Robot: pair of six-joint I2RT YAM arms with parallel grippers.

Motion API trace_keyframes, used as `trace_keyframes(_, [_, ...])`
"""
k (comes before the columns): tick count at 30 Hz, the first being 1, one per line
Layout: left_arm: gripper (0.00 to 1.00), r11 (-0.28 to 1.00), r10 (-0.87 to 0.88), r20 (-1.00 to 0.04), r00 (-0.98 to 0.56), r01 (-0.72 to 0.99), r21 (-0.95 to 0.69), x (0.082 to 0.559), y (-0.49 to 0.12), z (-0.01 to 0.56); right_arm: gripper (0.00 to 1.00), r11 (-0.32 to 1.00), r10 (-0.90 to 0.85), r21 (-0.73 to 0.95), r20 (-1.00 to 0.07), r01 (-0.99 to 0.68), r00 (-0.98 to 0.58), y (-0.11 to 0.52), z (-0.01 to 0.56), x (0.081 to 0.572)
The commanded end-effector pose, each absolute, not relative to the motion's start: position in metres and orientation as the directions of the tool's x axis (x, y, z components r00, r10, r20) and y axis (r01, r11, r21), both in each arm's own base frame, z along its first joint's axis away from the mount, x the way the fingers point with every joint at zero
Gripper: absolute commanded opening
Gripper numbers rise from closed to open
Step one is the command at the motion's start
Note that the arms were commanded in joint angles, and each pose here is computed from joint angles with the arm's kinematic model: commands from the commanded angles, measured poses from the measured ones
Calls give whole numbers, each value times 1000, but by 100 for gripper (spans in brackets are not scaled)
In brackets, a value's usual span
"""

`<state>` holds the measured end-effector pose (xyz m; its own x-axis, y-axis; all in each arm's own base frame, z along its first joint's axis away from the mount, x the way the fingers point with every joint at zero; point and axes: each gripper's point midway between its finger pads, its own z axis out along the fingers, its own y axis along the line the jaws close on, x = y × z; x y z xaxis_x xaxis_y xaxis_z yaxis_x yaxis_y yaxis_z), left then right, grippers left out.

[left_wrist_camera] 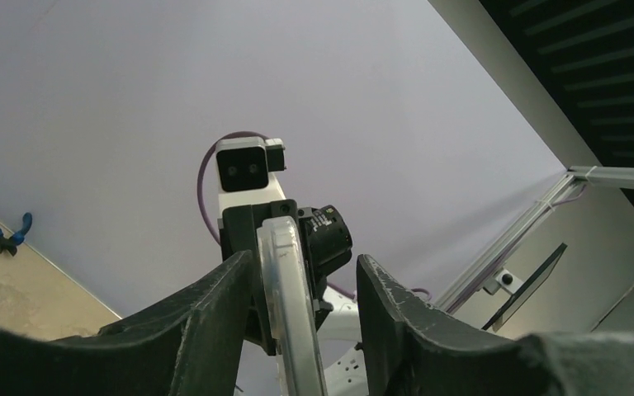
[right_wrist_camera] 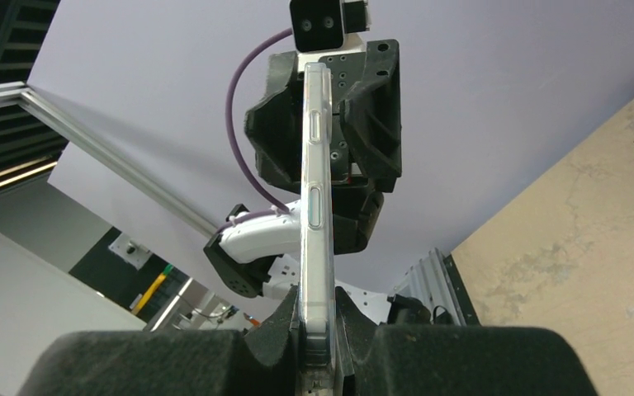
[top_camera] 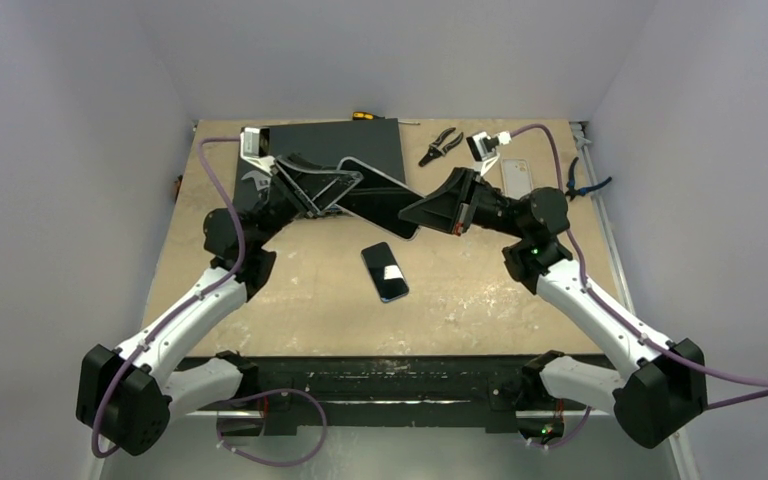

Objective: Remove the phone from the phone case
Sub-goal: Remove the phone case from the phone.

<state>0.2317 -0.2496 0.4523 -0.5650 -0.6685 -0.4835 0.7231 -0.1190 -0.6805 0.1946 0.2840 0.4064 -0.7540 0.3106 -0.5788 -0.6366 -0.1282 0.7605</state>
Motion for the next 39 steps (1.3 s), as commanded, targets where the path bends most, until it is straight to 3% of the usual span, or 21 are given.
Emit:
trace_keyframes(1, [49,-106,-654,-543,-527,775,-624,217,-246,470,0,-122,392,665,-650,-737,-651,274,445,191])
trace_keyframes(3, [47,-94,-654,-546,-524,772,-628,218,-247,468,0,-109,404,665,-650,-739,-644,273,446,194])
trace_keyframes(7, [29,-84,-655,-547,-522,768,-634,219,-246,465,0,-86,417,665,-652,-742,-633,273,446,198])
trace_keyframes(10, [24,-73,-654,-547,-522,764,-641,219,-246,464,0,-59,426,658,-664,-751,-615,271,446,201])
trace_keyframes(13, [23,-62,-658,-548,-517,762,-644,221,-245,464,0,-42,425,655,-672,-754,-607,270,446,202])
trace_keyframes(17, [38,-58,-657,-549,-516,761,-646,221,-245,465,0,-22,421,650,-683,-760,-596,270,445,204])
trace_keyframes(20, [37,-53,-660,-549,-513,761,-646,221,-244,465,0,-9,420,647,-689,-762,-590,270,445,205])
trace_keyframes(25, [23,-47,-661,-549,-512,758,-651,224,-245,464,0,-2,414,642,-697,-767,-585,270,444,206])
trace_keyframes(28, [2,-49,-661,-548,-513,758,-651,225,-246,464,0,14,405,640,-706,-768,-581,271,442,208])
trace_keyframes(31, [0,-43,-690,-534,-489,764,-644,227,-242,468,0,27,393,638,-715,-770,-578,272,441,209])
trace_keyframes(32, [0,-41,-703,-525,-480,764,-644,228,-239,469,8,26,382,636,-719,-771,-580,272,440,208])
trace_keyframes(35, [0,-45,-759,-474,-446,763,-645,233,-229,480,46,20,366,631,-726,-775,-582,272,438,204])
trace_keyframes(37, [0,-73,-798,-418,-435,758,-648,235,-221,490,59,22,362,629,-730,-777,-580,272,433,202])
trace_keyframes(39, [0,-108,-826,-365,-429,756,-646,236,-214,500,62,23,357,632,-729,-775,-584,271,428,201])
